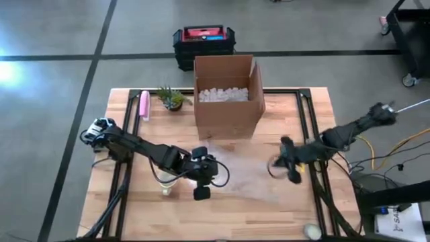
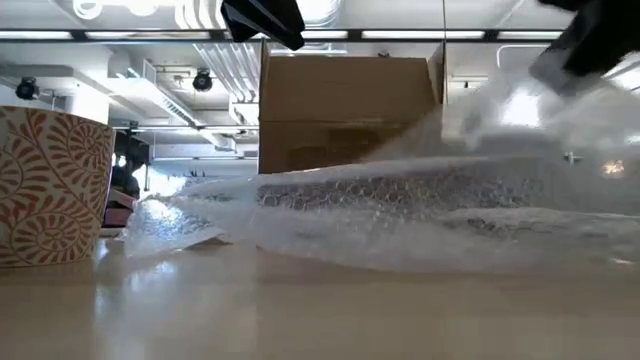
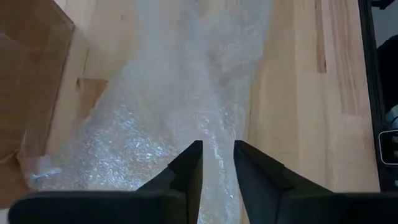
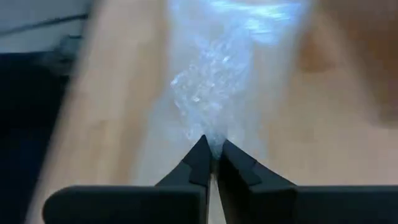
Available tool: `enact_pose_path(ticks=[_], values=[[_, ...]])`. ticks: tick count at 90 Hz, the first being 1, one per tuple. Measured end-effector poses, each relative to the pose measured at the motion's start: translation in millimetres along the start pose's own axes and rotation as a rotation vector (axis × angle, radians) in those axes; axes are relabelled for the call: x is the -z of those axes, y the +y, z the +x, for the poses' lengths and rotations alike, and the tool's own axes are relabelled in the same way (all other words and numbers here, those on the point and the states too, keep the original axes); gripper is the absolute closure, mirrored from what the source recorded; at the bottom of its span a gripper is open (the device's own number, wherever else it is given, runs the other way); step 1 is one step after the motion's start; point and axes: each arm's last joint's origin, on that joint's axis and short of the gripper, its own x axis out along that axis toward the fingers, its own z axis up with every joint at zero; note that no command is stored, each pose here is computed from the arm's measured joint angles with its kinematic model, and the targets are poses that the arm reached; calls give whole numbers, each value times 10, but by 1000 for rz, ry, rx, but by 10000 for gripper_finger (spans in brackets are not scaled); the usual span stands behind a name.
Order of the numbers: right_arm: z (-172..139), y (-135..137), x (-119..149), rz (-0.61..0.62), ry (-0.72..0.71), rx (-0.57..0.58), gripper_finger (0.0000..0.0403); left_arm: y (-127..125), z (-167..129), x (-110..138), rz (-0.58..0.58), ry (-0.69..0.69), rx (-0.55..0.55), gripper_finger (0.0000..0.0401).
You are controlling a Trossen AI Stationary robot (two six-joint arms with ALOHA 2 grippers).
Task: Wrap mug
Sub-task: Wrap the orange patterned mug using the bubble wrap
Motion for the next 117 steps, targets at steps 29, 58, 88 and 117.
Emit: enact_pose_path(ticks=[29,58,88,117], values=[[121,807,461,146,118,-258,403,135,385,313,-18,20,-76,326],[754,930,985,487,493,8,386,347,792,717,-97,4,-76,326],[868,1000,1027,596,798,-102,282,540,910,899,-189,62,-109,326],[577,961,673,548,599,-276,238,348,694,429,-180,-88,51,326]])
